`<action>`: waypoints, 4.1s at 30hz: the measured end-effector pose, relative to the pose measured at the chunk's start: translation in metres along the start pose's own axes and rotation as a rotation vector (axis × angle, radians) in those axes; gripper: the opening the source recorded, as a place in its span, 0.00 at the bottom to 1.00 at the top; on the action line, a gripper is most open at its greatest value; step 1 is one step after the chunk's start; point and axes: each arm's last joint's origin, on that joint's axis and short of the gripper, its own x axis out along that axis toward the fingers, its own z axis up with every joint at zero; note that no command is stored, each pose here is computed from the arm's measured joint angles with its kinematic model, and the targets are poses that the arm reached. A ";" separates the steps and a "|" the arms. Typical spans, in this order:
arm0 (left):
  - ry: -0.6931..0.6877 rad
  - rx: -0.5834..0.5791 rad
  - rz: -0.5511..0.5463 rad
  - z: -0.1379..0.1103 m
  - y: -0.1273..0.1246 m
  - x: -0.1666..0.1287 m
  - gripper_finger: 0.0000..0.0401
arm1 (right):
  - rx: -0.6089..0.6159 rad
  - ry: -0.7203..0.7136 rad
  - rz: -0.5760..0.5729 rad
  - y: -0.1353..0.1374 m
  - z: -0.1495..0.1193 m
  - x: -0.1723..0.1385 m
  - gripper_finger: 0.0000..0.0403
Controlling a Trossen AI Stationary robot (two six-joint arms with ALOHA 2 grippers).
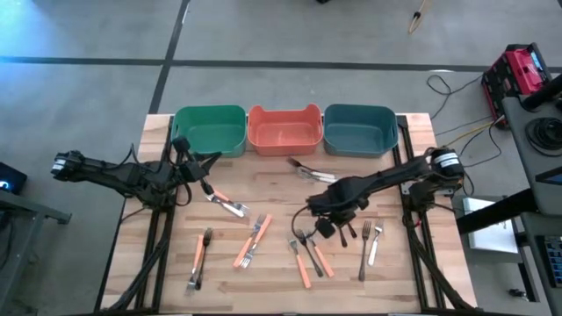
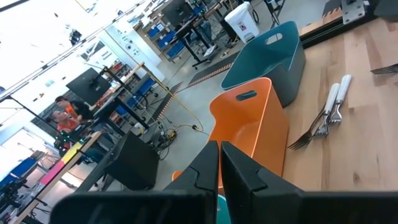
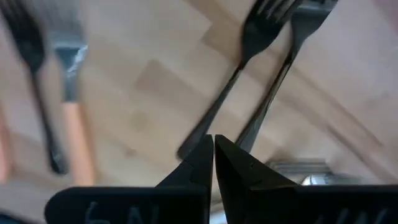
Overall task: Sort silverware by color (type)
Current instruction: Put the black fork into the orange bin
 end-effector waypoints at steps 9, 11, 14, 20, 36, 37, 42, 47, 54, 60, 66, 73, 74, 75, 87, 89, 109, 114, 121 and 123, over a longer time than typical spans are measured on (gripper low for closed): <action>-0.002 -0.003 0.001 0.000 0.000 0.000 0.00 | 0.081 -0.055 0.059 -0.022 -0.004 0.027 0.02; -0.001 -0.002 0.000 0.000 -0.001 0.001 0.00 | 0.106 -0.060 0.047 -0.025 -0.004 0.029 0.03; -0.001 -0.001 0.000 0.000 -0.001 0.001 0.00 | 0.114 -0.080 0.045 -0.025 -0.003 0.030 0.05; 0.000 0.000 0.000 0.000 -0.001 0.001 0.00 | 0.096 -0.107 0.078 -0.020 -0.001 0.027 0.21; 0.000 0.000 0.000 0.000 -0.001 0.001 0.00 | 0.080 -0.168 0.045 -0.017 0.005 0.038 0.36; 0.000 0.000 -0.001 0.000 -0.001 0.001 0.00 | 0.077 -0.167 0.044 -0.017 0.006 0.040 0.35; 0.000 0.000 -0.001 0.000 -0.001 0.001 0.00 | 0.078 -0.166 0.039 -0.014 0.009 0.047 0.29; 0.000 0.001 -0.001 0.000 -0.001 0.001 0.00 | 0.085 -0.156 0.018 -0.015 0.010 0.052 0.19; 0.000 0.001 -0.001 0.000 -0.001 0.001 0.00 | 0.092 -0.157 0.011 -0.015 0.011 0.053 0.04; 0.000 0.000 -0.001 0.000 -0.001 0.001 0.00 | 0.096 -0.157 0.019 -0.014 0.011 0.053 0.03; 0.000 0.000 -0.001 0.001 -0.001 0.001 0.00 | 0.047 -0.148 0.053 -0.002 0.012 0.036 0.02; -0.007 -0.008 0.003 0.002 -0.001 0.001 0.00 | -0.117 -0.215 0.203 0.025 0.025 -0.011 0.02; -0.007 -0.009 0.003 0.002 -0.001 0.001 0.00 | -0.149 -0.242 0.234 0.030 0.029 -0.020 0.02; -0.007 -0.009 0.004 0.002 -0.001 0.001 0.00 | -0.178 -0.270 0.262 0.034 0.033 -0.029 0.02; -0.012 -0.010 0.007 0.002 0.000 0.001 0.00 | -0.515 -0.705 0.330 0.038 0.112 -0.142 0.02; -0.012 -0.008 0.007 0.002 0.000 0.001 0.00 | -0.568 -0.776 0.298 0.035 0.128 -0.156 0.02; -0.017 -0.157 0.008 0.003 0.000 0.001 0.00 | -0.932 -1.297 -0.041 -0.027 0.263 -0.247 0.02; -0.017 -0.208 0.008 0.003 0.000 0.001 0.00 | -0.977 -1.090 -0.081 -0.062 0.284 -0.219 0.02; -0.017 -0.208 0.008 0.003 -0.001 0.002 0.00 | -0.974 -0.809 0.005 -0.091 0.308 -0.171 0.02; -0.015 -0.207 0.007 0.003 -0.001 0.002 0.00 | -0.978 -0.746 0.007 -0.096 0.313 -0.158 0.02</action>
